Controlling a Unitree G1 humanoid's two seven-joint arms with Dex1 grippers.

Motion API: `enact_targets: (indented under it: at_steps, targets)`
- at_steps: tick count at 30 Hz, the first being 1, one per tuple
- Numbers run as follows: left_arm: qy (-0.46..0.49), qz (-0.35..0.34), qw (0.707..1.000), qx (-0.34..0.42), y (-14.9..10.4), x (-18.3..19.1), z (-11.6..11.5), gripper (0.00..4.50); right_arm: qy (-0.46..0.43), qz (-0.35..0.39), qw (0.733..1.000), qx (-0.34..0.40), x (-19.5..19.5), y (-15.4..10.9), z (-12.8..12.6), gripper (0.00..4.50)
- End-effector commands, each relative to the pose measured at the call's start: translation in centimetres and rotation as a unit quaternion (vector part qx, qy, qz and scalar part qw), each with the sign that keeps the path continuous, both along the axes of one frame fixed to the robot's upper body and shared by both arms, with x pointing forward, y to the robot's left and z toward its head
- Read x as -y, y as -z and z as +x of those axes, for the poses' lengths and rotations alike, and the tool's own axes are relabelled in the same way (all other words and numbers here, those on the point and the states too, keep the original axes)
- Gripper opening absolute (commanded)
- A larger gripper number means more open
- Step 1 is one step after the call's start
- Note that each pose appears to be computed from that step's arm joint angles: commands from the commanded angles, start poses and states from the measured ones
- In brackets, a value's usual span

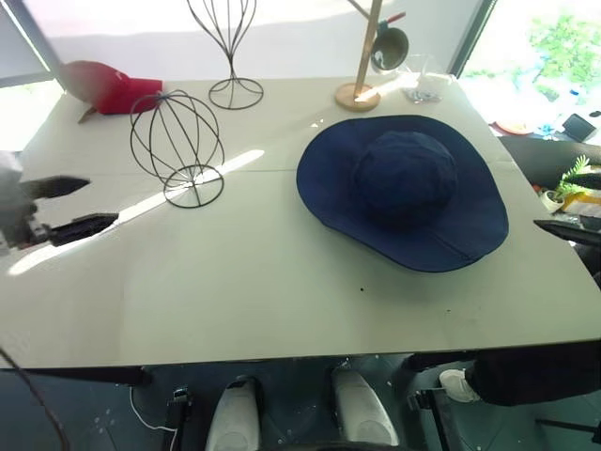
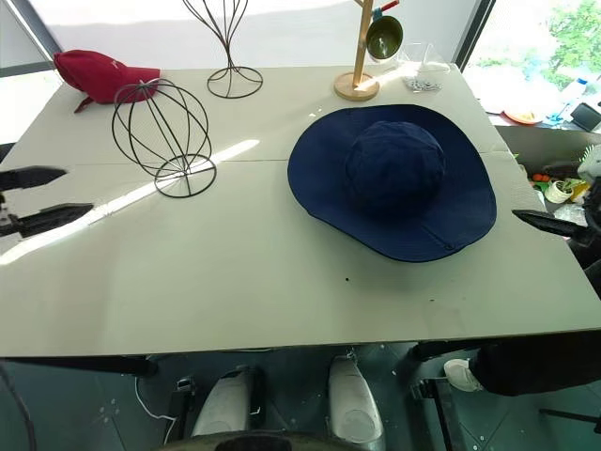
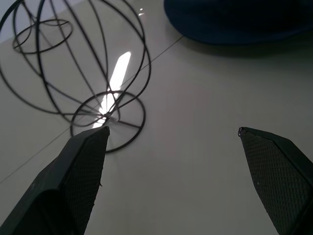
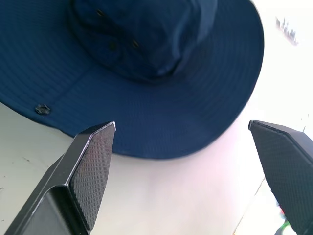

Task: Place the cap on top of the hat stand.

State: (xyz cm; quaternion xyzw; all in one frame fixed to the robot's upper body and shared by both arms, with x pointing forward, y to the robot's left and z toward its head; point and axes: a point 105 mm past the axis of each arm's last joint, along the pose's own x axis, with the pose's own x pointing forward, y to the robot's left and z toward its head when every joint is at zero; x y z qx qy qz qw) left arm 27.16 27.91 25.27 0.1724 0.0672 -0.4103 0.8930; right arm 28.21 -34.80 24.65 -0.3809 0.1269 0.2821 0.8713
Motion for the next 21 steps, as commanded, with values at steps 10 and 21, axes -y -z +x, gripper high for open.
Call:
enact_targets:
  at_steps: [10,21]
  targets:
    - [0.277,0.005,0.96,-0.038,-0.9,11.8,-0.9,4.41,-0.055,-0.066,0.996,0.031,-10.9,1.4,-2.7,4.5]
    - [0.344,0.014,0.938,-0.035,-0.3,14.8,0.4,4.41,-0.003,-0.079,0.997,0.019,-14.8,8.5,-2.3,4.5]
